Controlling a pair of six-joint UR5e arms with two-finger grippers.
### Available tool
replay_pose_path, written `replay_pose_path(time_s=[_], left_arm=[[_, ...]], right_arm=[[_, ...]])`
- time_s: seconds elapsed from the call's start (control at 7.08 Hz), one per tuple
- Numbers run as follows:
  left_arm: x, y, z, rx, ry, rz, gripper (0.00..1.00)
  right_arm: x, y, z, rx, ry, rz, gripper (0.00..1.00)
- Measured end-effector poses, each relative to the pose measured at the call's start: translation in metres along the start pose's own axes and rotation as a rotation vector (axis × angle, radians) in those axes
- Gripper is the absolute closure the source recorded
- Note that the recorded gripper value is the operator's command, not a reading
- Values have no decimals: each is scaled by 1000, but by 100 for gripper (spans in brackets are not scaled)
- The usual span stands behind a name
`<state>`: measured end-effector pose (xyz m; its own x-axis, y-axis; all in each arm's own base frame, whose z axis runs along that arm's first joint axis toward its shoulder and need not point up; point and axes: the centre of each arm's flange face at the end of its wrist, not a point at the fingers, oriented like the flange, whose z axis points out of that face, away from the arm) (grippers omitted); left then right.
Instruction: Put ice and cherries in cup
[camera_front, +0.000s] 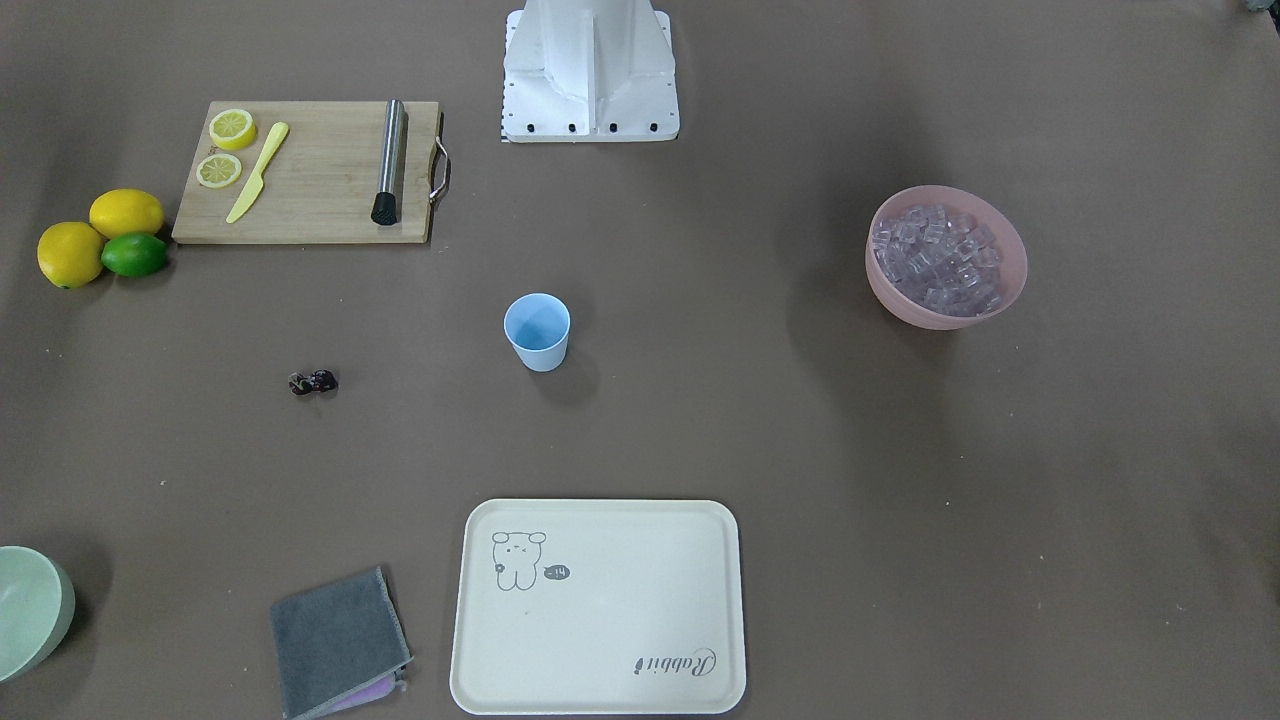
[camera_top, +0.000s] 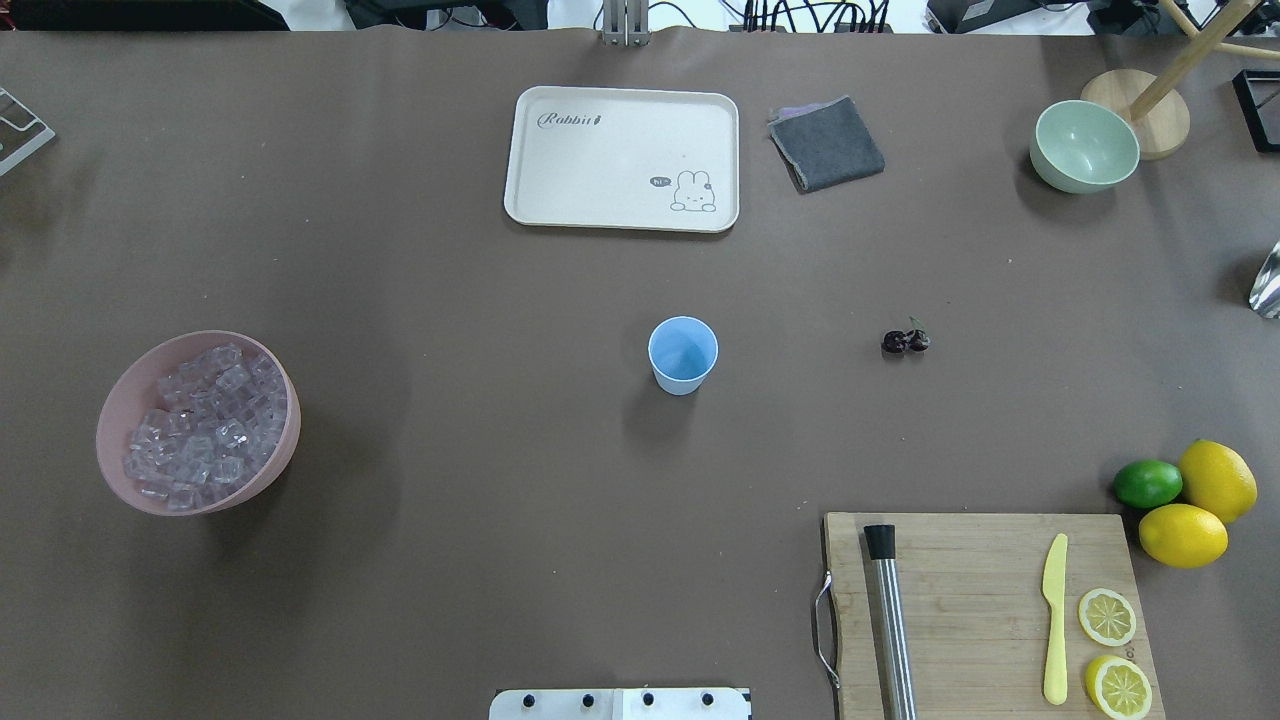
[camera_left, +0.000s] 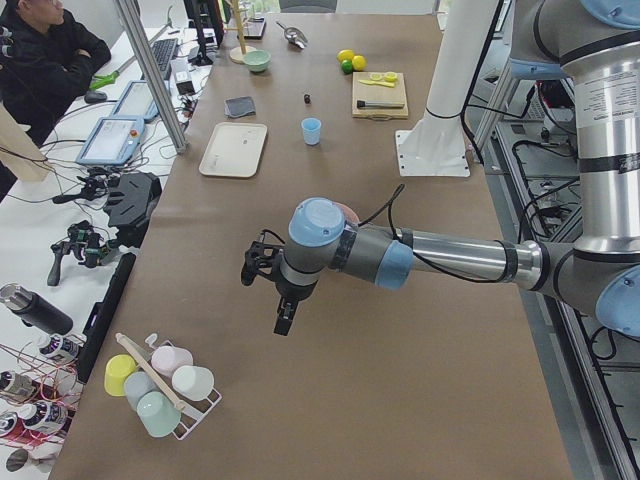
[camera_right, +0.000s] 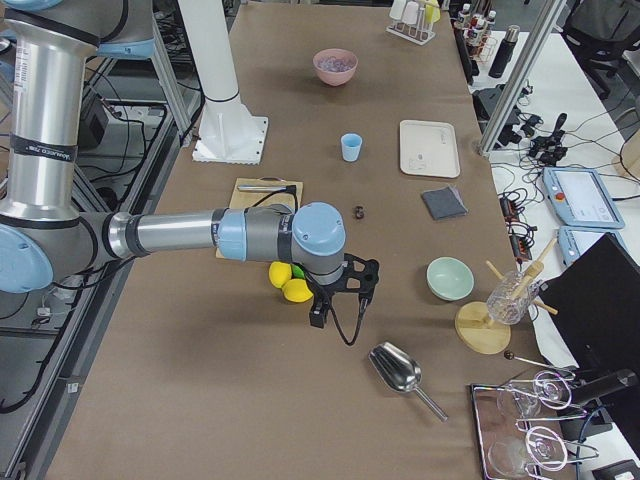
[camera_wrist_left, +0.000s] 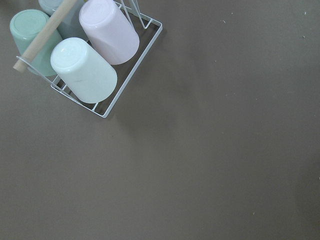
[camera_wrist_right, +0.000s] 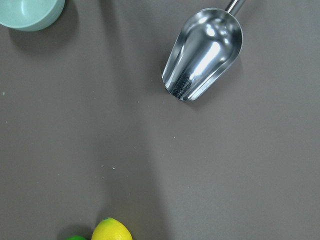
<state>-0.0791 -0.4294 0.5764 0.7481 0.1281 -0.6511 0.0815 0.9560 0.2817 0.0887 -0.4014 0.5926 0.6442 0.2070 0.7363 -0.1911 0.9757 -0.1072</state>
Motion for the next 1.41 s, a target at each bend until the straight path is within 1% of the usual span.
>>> replay_pose_path(time_s=[1.41], left_arm=[[-1, 1, 1, -4, 0, -3, 2]], right_arm=[[-2, 1, -2, 3, -2, -4, 0]])
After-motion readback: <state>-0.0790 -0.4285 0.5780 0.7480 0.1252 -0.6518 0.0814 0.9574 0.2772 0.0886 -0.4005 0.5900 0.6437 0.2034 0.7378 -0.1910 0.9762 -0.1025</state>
